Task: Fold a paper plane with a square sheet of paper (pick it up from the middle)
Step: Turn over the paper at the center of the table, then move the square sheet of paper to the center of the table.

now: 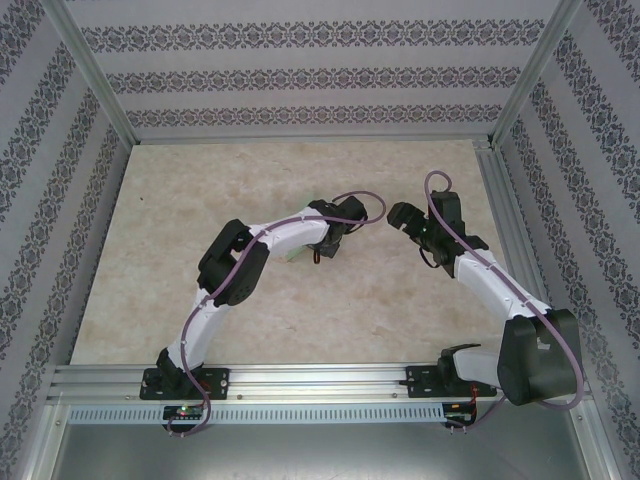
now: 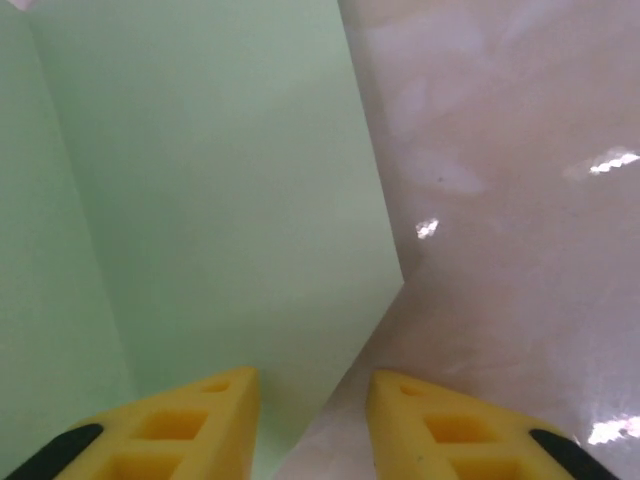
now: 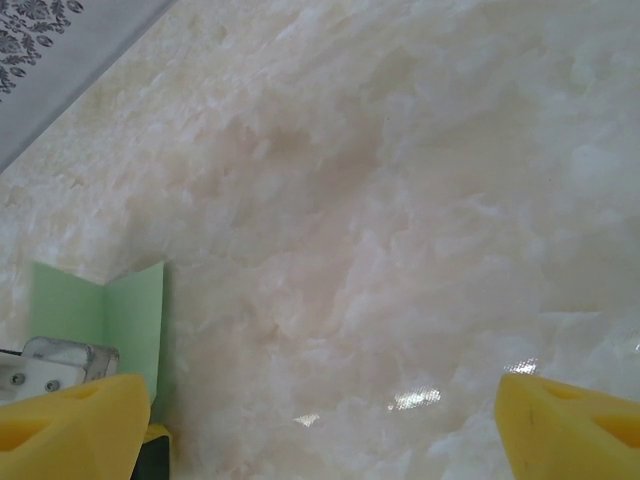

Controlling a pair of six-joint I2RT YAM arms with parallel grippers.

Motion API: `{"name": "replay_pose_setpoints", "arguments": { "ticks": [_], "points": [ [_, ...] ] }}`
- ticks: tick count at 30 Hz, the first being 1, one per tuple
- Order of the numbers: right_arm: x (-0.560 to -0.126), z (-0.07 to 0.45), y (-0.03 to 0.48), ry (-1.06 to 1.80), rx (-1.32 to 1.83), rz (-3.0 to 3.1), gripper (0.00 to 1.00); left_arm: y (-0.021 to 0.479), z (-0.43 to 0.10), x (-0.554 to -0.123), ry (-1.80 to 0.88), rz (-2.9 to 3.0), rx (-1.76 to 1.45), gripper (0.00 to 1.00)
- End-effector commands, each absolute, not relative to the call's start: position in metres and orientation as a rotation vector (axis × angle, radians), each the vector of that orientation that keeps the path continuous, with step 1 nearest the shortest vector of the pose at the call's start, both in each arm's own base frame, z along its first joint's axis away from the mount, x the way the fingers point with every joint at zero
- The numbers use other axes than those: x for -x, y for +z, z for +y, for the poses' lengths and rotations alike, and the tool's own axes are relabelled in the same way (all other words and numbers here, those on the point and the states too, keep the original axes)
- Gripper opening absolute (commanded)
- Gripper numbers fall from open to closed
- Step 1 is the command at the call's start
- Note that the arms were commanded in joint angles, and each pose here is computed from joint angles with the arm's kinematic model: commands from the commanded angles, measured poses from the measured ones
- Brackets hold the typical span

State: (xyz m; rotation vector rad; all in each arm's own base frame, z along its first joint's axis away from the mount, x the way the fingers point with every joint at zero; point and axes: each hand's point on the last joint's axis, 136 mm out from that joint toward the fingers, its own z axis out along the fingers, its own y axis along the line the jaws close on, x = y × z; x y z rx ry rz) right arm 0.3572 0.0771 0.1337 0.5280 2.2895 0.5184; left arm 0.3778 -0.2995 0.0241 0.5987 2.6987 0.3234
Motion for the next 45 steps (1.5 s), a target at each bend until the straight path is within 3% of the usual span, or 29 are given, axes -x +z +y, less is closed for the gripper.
{"name": "replay_pose_setpoints", "arguments": {
  "ticks": [1, 6, 13, 17, 20, 27, 32, 42, 45],
  "points": [
    [-0.361, 0.081, 0.144, 0.555, -0.509, 2.273, 0.90, 0.067, -0.339, -0.373, 0.014, 2.671, -0.564, 0.41],
    [-0.366, 0.104, 0.145, 0.678, -0.415, 2.307, 0.90, 0.129, -0.358, -0.361, -0.322, 2.605, -0.522, 0.50],
    [-0.365, 0.176, 0.138, 0.957, -0.247, 2.381, 0.90, 0.172, -0.328, -0.370, -0.695, 2.528, -0.278, 0.57],
    [-0.358, 0.222, 0.127, 1.065, -0.171, 2.445, 0.89, 0.158, -0.289, -0.383, -0.790, 2.531, -0.074, 0.57],
    [-0.351, 0.250, 0.117, 1.132, -0.139, 2.488, 0.88, 0.136, -0.269, -0.389, -0.825, 2.556, 0.041, 0.52],
    [-0.336, 0.298, 0.097, 1.276, -0.120, 2.542, 0.76, 0.108, -0.241, -0.398, -0.821, 2.562, 0.194, 0.45],
    [-0.336, 0.313, 0.085, 1.340, -0.164, 2.536, 0.61, 0.102, -0.238, -0.399, -0.825, 2.567, 0.213, 0.45],
    [-0.345, 0.301, 0.063, 1.297, -0.242, 2.571, 0.09, 0.102, -0.247, -0.400, -0.906, 2.554, 0.168, 0.44],
    [-0.338, 0.286, 0.061, 1.272, -0.182, 2.621, 0.01, 0.101, -0.256, -0.399, -0.954, 2.557, 0.118, 0.43]
  ]
}}
